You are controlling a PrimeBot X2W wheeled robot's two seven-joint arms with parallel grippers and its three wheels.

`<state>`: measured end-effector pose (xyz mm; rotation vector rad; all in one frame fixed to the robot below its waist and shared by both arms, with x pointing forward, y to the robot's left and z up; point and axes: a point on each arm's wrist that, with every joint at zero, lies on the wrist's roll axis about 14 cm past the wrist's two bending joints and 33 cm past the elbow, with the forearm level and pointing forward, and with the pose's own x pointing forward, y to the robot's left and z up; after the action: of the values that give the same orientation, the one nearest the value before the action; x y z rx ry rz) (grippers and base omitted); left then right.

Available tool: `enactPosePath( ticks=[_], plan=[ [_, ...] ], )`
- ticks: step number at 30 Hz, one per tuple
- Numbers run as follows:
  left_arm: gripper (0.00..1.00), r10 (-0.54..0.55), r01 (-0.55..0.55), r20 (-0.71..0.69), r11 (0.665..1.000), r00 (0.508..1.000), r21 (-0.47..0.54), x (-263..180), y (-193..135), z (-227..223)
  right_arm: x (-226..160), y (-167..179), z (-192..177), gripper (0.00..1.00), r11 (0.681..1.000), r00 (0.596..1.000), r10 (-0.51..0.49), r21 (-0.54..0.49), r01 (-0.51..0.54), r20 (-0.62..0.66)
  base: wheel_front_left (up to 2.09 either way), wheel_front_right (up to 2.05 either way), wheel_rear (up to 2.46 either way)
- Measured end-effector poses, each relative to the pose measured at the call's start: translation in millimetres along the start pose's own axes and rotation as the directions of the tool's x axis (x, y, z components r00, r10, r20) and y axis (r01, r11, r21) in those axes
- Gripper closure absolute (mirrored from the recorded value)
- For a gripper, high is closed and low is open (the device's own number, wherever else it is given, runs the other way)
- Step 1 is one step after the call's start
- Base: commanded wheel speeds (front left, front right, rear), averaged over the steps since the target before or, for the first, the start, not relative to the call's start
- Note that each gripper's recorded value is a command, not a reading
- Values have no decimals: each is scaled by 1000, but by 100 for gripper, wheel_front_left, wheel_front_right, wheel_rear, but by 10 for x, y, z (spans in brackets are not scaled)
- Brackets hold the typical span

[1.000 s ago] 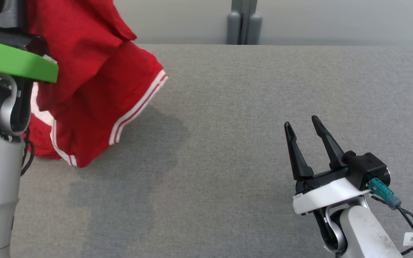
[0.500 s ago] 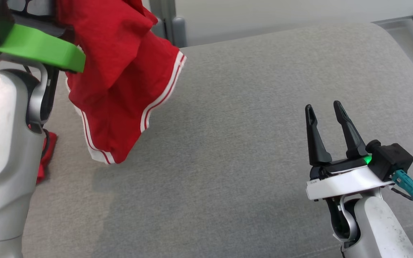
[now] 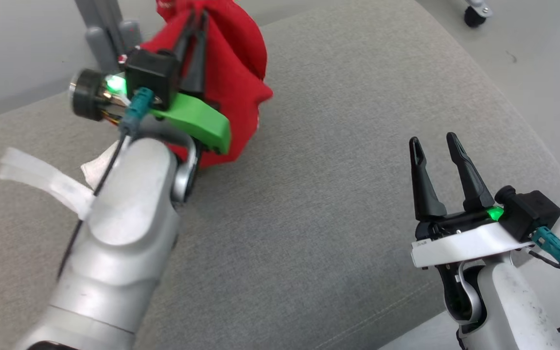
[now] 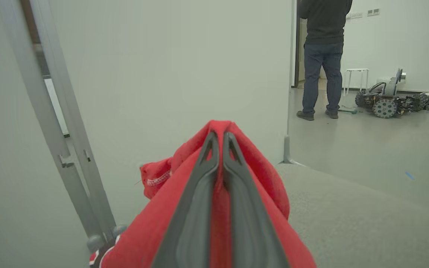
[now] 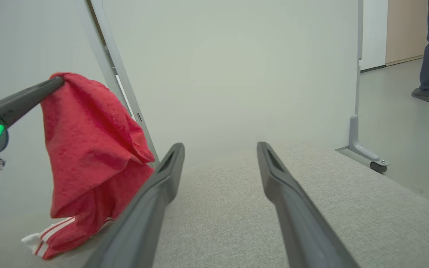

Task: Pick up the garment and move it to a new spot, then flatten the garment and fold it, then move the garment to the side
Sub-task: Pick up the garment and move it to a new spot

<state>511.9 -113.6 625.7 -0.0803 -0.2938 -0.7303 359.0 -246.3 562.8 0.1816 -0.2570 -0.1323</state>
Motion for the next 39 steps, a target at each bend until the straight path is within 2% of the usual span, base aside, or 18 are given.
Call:
enactPosePath(
  ticks=[2,3,4,5,9,14,18,22,25,31,39],
  plan=[
    [100,-49,44,-52,995,997,-89,-7,-284,-252,-23,-81,19,0,1000,1000,-24,-8,24,1,0,0,0],
    [100,-82,74,-79,992,994,-102,-24,-406,-366,-37,-112,19,0,999,999,-33,-12,33,-1,0,0,0],
    [61,-113,103,-98,989,989,-105,-42,-504,-449,-48,-136,18,0,999,999,-41,-16,41,-3,0,0,0],
    [0,-150,136,-124,984,981,-115,-76,-620,-555,-60,-169,17,0,998,999,-51,-20,51,-5,0,0,0],
    [0,-261,234,-167,957,951,-170,-230,-992,-735,-78,-217,7,0,997,998,-66,-27,65,-10,0,0,0],
    [0,-253,223,-165,958,953,-182,-288,-1020,-695,-32,-153,-2,0,999,999,-44,-27,44,-8,0,0,0],
    [0,-151,130,-139,980,979,-150,-245,-705,-548,32,-28,-18,0,1000,1000,-4,-27,4,-4,0,0,0],
    [0,11,-16,-50,995,999,-97,-285,-101,-223,110,155,-50,0,998,999,54,-33,-54,-4,0,0,0],
    [0,111,-113,-34,992,993,-52,-561,311,-175,168,302,-84,0,995,995,98,-34,-98,-6,0,0,0],
    [0,282,-282,-17,959,959,-30,-1229,861,-93,248,593,-188,0,983,983,182,-28,-183,-20,0,0,0],
    [0,464,-466,-58,884,884,-38,-2131,1042,-154,252,965,-293,0,959,958,284,-1,-284,-38,0,0,0]
  ],
)
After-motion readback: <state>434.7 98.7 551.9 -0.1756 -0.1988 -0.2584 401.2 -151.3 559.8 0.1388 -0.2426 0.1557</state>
